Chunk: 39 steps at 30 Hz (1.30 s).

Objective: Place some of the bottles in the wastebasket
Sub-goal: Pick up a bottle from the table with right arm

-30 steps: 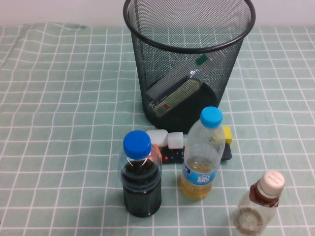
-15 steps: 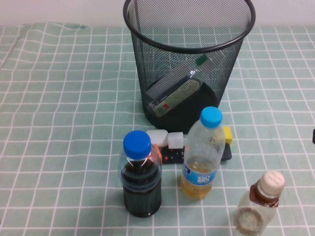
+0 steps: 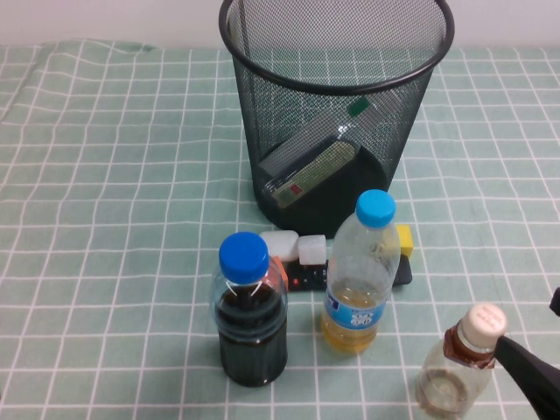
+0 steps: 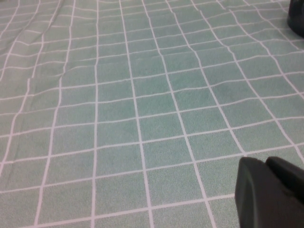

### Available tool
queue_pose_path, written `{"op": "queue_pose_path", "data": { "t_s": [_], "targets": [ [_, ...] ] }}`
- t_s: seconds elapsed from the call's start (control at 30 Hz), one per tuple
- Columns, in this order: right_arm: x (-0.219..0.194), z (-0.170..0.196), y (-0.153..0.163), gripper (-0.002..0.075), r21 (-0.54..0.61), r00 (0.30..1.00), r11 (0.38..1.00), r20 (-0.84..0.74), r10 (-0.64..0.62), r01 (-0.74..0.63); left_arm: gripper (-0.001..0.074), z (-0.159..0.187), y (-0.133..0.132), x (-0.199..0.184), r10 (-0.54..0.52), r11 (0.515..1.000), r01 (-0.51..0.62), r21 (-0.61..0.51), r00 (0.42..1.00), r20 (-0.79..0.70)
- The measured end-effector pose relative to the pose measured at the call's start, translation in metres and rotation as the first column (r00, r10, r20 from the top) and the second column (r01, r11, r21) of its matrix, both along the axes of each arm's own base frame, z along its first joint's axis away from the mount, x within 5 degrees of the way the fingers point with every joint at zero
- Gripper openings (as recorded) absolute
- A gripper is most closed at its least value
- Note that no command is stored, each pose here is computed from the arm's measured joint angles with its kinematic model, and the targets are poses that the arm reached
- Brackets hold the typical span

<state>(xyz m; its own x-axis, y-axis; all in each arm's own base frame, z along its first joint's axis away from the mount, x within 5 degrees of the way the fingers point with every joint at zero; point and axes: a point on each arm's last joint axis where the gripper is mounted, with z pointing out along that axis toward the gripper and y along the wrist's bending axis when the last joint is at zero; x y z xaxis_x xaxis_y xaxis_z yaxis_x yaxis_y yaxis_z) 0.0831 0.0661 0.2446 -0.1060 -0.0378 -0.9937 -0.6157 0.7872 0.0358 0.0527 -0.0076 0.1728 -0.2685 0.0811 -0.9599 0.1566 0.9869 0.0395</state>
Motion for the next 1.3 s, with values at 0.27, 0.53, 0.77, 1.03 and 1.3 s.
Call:
{"op": "queue_pose_path", "data": {
  "t_s": [0.27, 0.53, 0.77, 1.03, 1.3],
  "targets": [
    [0.002, -0.014, -0.001, 0.0576, 0.029, 0.999, 0.999, -0.03, -0.029, 0.03, -0.0001, 0.0, 0.0, 0.0, 0.0, 1.0, 0.0, 0.0, 1.0, 0.0],
    [0.015, -0.031, 0.008, 0.0578, -0.046, 0.987, 0.998, -0.153, -0.051, 0.045, -0.0002, 0.0, 0.0, 0.0, 0.0, 1.0, 0.0, 0.0, 1.0, 0.0],
    [0.025, -0.039, 0.014, 0.0578, -0.081, 0.982, 0.995, -0.173, -0.078, 0.065, -0.0002, 0.0, 0.0, 0.0, 0.0, 1.0, 0.0, 0.0, 1.0, 0.0],
    [0.034, -0.042, 0.019, 0.0578, -0.097, 0.981, 0.992, -0.168, -0.1, 0.084, -0.0003, 0.0, 0.0, 0.0, 0.0, 1.0, 0.0, 0.0, 1.0, 0.0],
    [0.04, -0.045, 0.022, 0.0578, -0.073, 0.977, 0.992, -0.18, -0.116, 0.105, -0.0003, 0.0, 0.0, 0.0, 0.0, 1.0, 0.0, 0.0, 1.0, 0.0]
  ]
}}
